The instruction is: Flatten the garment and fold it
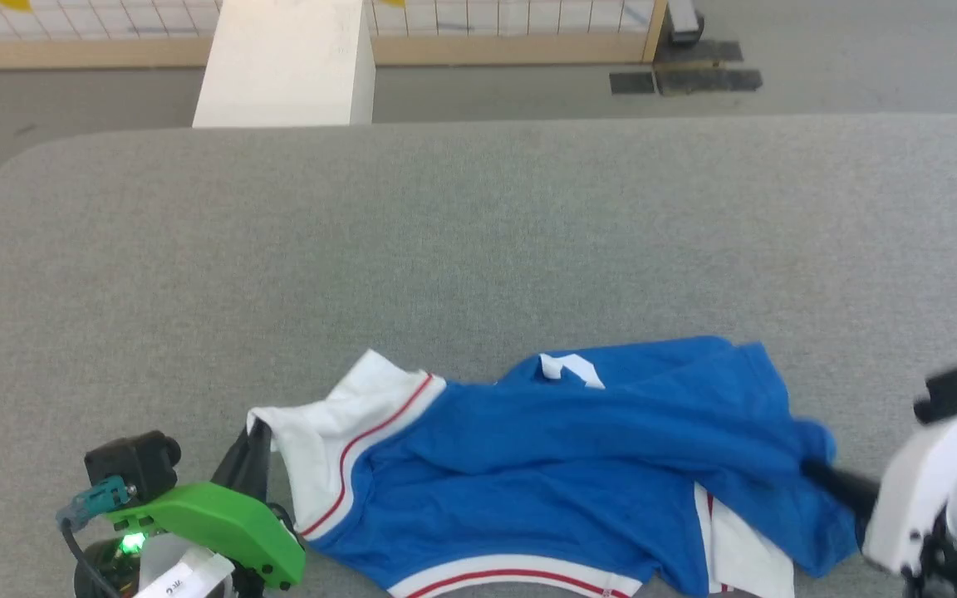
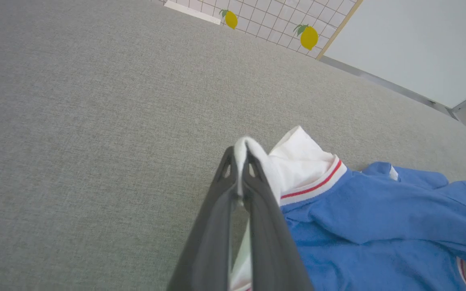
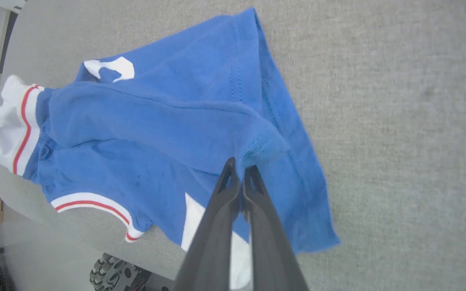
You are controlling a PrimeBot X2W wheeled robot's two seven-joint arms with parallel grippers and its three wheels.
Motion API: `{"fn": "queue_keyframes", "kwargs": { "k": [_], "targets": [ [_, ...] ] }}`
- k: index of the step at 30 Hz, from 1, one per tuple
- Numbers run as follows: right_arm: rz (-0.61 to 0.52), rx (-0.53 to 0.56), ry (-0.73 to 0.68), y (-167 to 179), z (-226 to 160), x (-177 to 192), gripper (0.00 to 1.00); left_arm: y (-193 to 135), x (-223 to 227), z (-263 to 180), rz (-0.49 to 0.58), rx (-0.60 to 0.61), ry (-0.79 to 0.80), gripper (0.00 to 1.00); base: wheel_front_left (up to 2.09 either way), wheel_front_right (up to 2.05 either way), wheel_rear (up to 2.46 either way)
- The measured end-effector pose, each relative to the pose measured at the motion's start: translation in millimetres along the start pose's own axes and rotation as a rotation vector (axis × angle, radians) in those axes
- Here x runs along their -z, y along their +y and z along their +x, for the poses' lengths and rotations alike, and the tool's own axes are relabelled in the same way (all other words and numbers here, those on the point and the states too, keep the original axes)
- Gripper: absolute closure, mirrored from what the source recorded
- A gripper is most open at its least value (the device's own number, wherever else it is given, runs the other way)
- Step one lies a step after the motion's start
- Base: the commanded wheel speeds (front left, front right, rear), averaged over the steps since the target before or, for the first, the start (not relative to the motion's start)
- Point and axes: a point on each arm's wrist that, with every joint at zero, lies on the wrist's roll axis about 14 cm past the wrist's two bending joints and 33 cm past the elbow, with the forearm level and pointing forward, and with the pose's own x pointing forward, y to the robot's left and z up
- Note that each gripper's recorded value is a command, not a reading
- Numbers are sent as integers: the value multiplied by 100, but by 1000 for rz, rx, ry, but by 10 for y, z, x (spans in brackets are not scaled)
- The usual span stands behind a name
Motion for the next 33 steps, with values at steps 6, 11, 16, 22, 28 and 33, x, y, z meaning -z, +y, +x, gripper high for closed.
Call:
{"fn": "queue_keyframes", "kwargs": {
  "k": [6, 11, 16, 22, 28, 33],
  "targets": [
    [82, -9, 10, -5, -206, 279, 100, -38, 7, -109, -38, 9, -17, 100, 0, 0, 0],
    [53, -23, -63, 69, -330, 101, 100, -53, -60, -163, -71, 29, -42, 100, 0, 0, 0],
    [-52, -39, -191, 188, -508, -433, 100, -160, -465, -108, -21, 101, -129, 100, 0, 0, 0],
    [-182, -43, -310, 328, -792, -1109, 100, -463, -1403, -34, 103, 222, -319, 100, 0, 0, 0],
    [-238, -52, -423, 433, -1092, -1654, 100, -834, -2221, -71, 216, 319, -482, 100, 0, 0, 0],
    [-262, -59, -503, 496, -1283, -1995, 100, -1029, -2725, -95, 302, 346, -584, 100, 0, 0, 0]
  ]
}}
